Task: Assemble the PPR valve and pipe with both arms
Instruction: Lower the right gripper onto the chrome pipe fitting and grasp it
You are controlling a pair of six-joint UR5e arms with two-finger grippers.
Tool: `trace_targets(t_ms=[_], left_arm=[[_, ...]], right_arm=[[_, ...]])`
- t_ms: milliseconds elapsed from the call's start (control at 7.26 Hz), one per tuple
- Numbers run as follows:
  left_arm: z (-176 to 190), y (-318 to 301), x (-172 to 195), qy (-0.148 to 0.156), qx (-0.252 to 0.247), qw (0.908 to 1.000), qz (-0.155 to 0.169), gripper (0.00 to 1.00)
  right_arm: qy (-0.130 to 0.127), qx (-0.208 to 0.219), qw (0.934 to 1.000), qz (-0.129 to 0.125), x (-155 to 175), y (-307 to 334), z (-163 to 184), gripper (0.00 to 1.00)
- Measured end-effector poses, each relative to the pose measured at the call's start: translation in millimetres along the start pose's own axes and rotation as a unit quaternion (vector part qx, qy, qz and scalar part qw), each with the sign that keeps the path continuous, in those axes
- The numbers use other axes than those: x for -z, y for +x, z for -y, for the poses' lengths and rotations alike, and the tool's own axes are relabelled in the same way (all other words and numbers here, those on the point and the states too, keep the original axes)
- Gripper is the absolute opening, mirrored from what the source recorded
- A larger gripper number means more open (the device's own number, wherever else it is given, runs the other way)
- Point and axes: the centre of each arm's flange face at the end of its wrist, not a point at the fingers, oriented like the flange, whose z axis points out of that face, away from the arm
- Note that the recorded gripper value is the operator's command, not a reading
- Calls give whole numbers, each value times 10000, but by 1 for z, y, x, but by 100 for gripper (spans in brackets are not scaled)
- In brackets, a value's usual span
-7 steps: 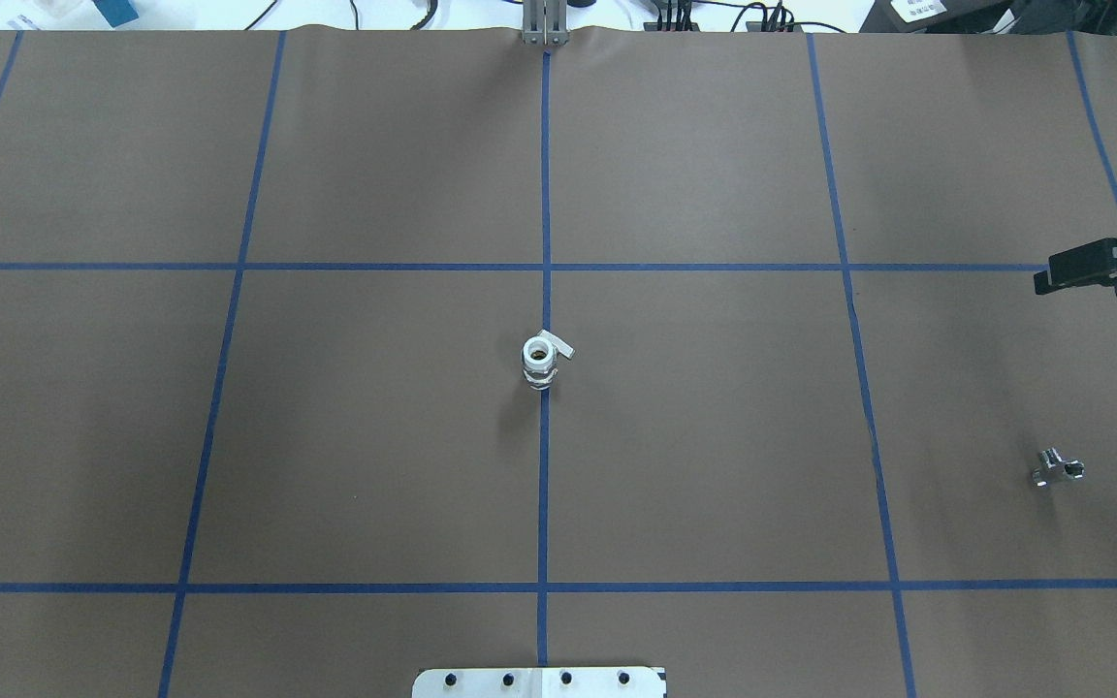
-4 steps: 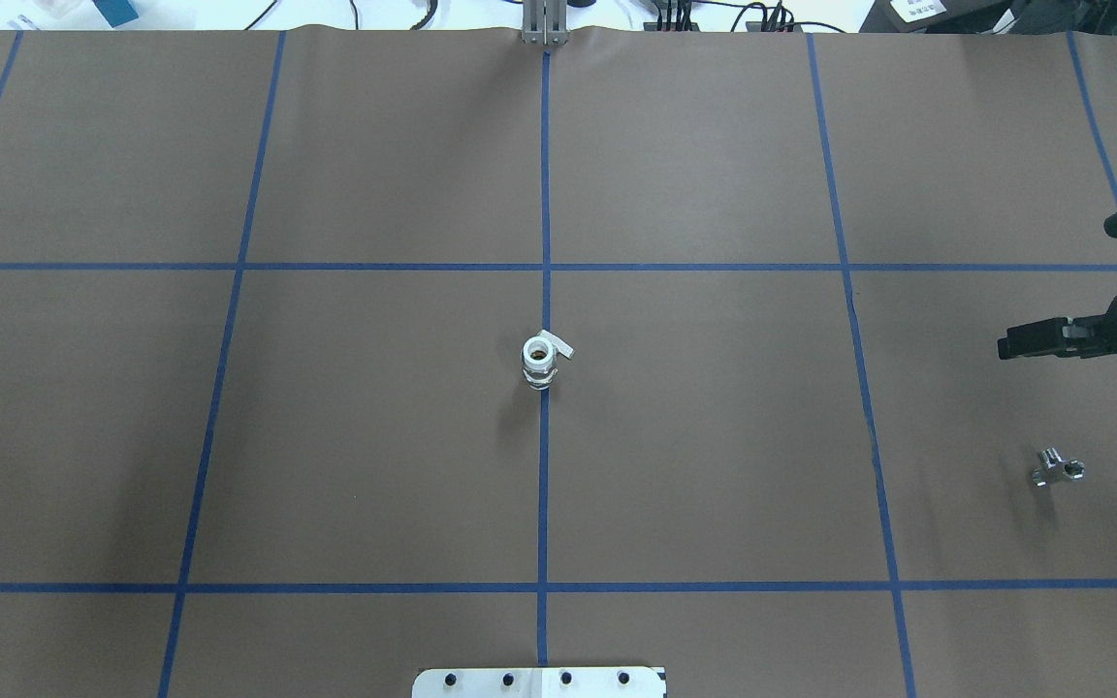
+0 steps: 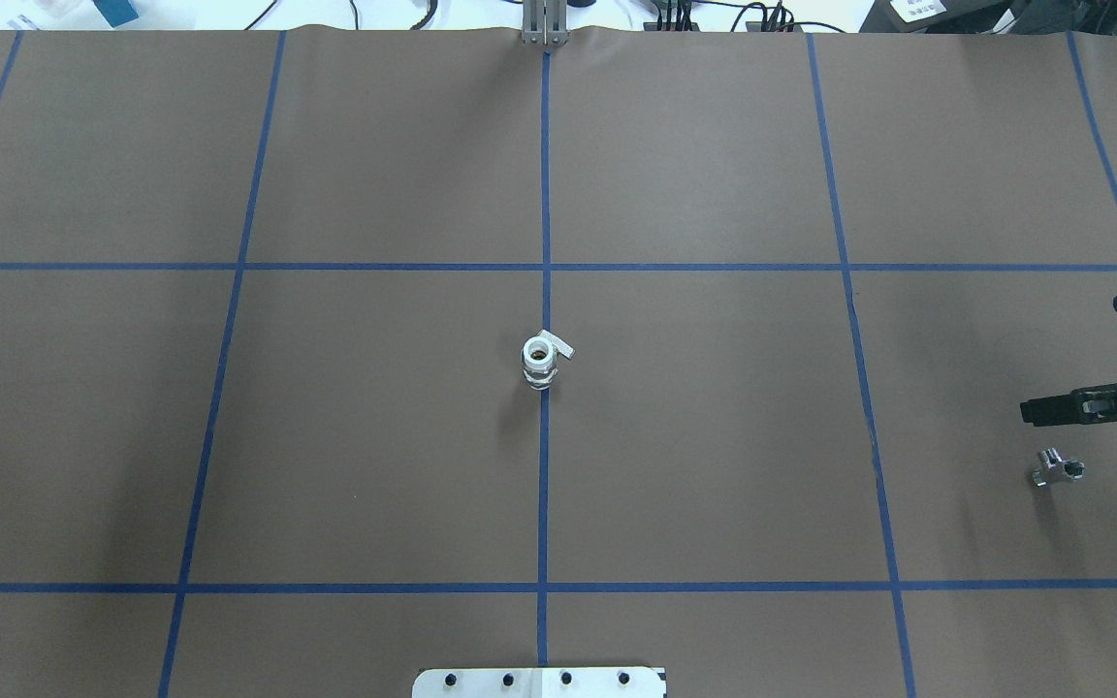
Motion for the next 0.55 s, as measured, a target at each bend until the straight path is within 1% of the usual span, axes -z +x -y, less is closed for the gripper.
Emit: trace_targets(t_ms=[413,551], left_arm=[[1,1,2,18,-26,10000,8,100],[1,1,2,21,-31,10000,11,100]], right_arm=[[-176,285,9994,-119,-20,12,-15,100],[-178,350,9991,-126,-26,13,-18,100]])
